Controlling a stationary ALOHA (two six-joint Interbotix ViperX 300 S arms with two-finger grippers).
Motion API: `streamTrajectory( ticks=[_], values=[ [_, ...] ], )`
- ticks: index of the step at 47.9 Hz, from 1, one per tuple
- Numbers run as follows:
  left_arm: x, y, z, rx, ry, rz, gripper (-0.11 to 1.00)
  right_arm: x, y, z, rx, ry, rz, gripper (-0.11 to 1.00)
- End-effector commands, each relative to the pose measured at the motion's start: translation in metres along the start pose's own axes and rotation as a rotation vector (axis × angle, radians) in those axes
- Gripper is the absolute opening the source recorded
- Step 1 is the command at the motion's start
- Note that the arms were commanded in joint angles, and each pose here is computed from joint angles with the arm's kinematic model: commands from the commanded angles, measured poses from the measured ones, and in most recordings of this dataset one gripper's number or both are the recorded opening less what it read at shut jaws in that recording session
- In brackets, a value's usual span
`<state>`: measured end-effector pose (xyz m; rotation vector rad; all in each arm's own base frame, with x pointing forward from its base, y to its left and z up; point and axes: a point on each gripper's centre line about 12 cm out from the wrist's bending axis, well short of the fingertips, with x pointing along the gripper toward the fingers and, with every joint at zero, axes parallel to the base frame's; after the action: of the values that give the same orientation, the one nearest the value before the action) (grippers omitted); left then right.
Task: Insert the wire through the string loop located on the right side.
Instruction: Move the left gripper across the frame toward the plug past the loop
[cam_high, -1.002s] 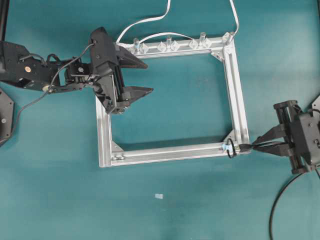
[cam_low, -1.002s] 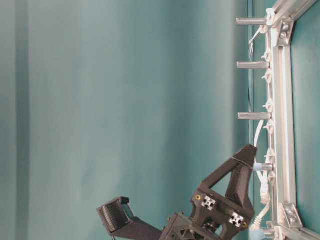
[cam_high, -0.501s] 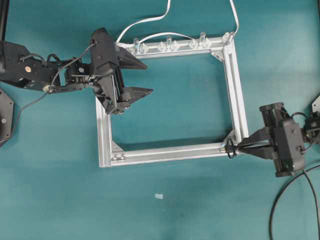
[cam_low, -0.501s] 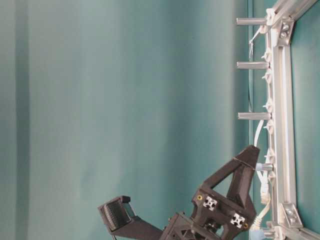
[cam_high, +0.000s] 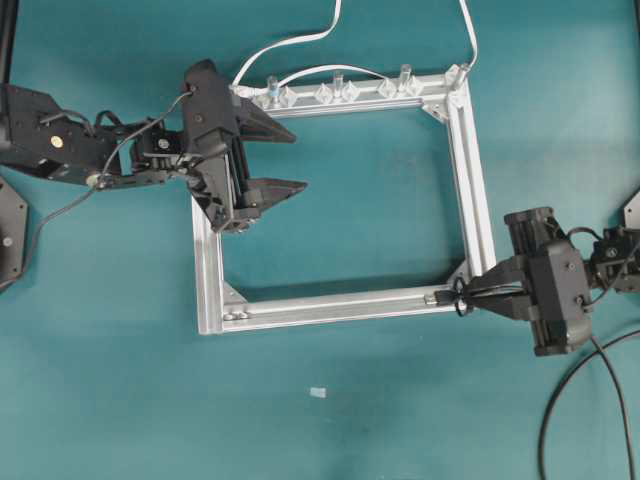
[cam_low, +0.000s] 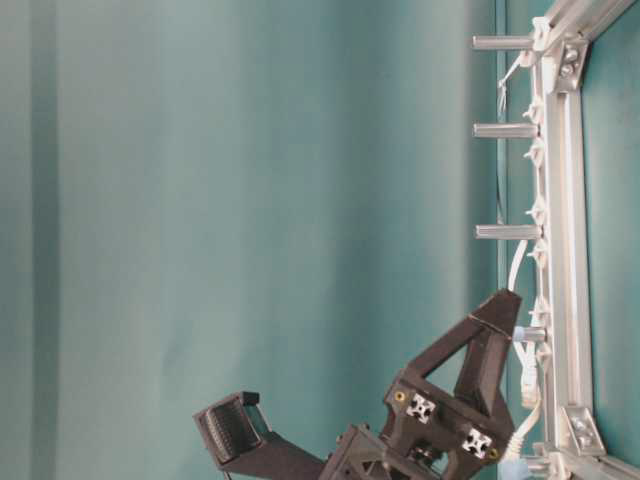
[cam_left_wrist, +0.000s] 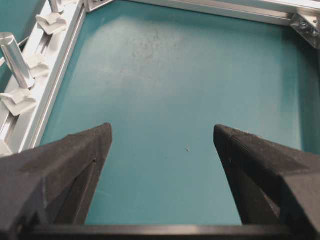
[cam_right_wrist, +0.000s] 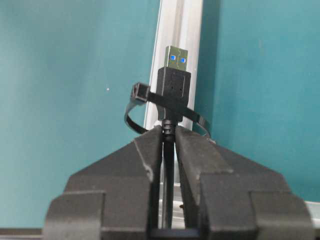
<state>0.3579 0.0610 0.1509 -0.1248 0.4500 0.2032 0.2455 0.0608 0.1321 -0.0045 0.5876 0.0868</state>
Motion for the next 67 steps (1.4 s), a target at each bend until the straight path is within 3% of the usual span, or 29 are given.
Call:
streamTrajectory(
  ticks=[1,19,36,40,48,54,67],
  values=[
    [-0.003,-0.003,0.017,-0.001,-0.052,-0.01,0.88,0.001,0.001,0.009,0.001,-0.03,-0.001,0.11],
    [0.0,-0.012,0.021,0.008,-0.057,-0.031,0.88,0.001,0.0,0.009,0.002,-0.03,-0.002,0.11],
    [-0.001,-0.06,0.013,0.045,0.051,-0.14,0.88,0.001,0.001,0.009,0.001,-0.03,-0.001,0.11],
    [-0.003,-0.072,0.011,0.009,0.076,-0.164,0.88,0.001,0.0,0.009,0.002,-0.03,-0.002,0.11],
    [-0.006,-0.094,0.008,-0.141,0.121,-0.203,0.88,0.001,0.001,0.009,0.001,-0.03,-0.001,0.11],
    [-0.007,-0.107,0.005,-0.209,0.142,-0.228,0.88,0.001,0.001,0.009,0.001,-0.03,-0.001,0.11],
    [0.0,-0.117,-0.001,-0.211,0.165,-0.24,0.88,0.001,0.001,0.01,0.003,-0.034,-0.001,0.11]
  ],
)
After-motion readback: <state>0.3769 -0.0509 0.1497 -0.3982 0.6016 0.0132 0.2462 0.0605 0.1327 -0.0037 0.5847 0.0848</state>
